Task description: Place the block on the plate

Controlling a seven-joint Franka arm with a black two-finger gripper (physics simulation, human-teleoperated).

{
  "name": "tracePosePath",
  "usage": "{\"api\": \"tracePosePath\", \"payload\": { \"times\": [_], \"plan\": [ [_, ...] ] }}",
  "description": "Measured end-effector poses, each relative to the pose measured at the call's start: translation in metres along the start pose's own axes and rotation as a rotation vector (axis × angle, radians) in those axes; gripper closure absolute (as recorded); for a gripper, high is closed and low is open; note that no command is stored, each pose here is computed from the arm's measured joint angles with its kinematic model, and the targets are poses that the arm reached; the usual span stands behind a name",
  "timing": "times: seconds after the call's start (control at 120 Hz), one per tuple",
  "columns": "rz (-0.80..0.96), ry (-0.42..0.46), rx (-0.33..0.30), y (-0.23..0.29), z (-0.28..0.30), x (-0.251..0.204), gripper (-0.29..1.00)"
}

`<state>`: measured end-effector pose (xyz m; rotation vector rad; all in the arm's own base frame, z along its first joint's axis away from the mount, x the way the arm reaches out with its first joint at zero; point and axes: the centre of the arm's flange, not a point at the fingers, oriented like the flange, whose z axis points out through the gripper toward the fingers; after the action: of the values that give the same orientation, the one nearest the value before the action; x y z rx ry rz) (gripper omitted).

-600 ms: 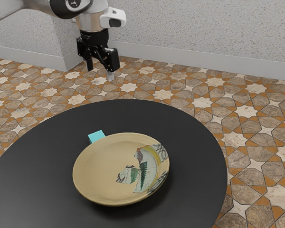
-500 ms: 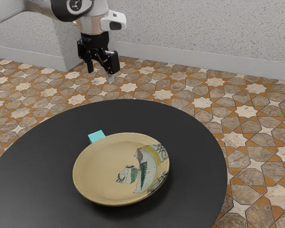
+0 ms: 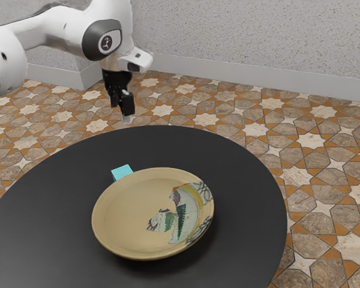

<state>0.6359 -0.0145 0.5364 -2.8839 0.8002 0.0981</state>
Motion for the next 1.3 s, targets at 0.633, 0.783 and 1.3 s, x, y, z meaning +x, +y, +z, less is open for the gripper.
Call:
{"api": "tracePosePath", "payload": {
  "times": [0.633, 0.783, 1.3],
  "plan": [
    [-0.012, 0.249, -0.169, -0.064, 0.118, -0.012, 0.0],
    [-0.366, 0.221, -0.201, -0.064, 0.098, -0.02, 0.0],
    [-1.438, -0.087, -0.212, -0.066, 0.198, -0.023, 0.0]
  ]
}}
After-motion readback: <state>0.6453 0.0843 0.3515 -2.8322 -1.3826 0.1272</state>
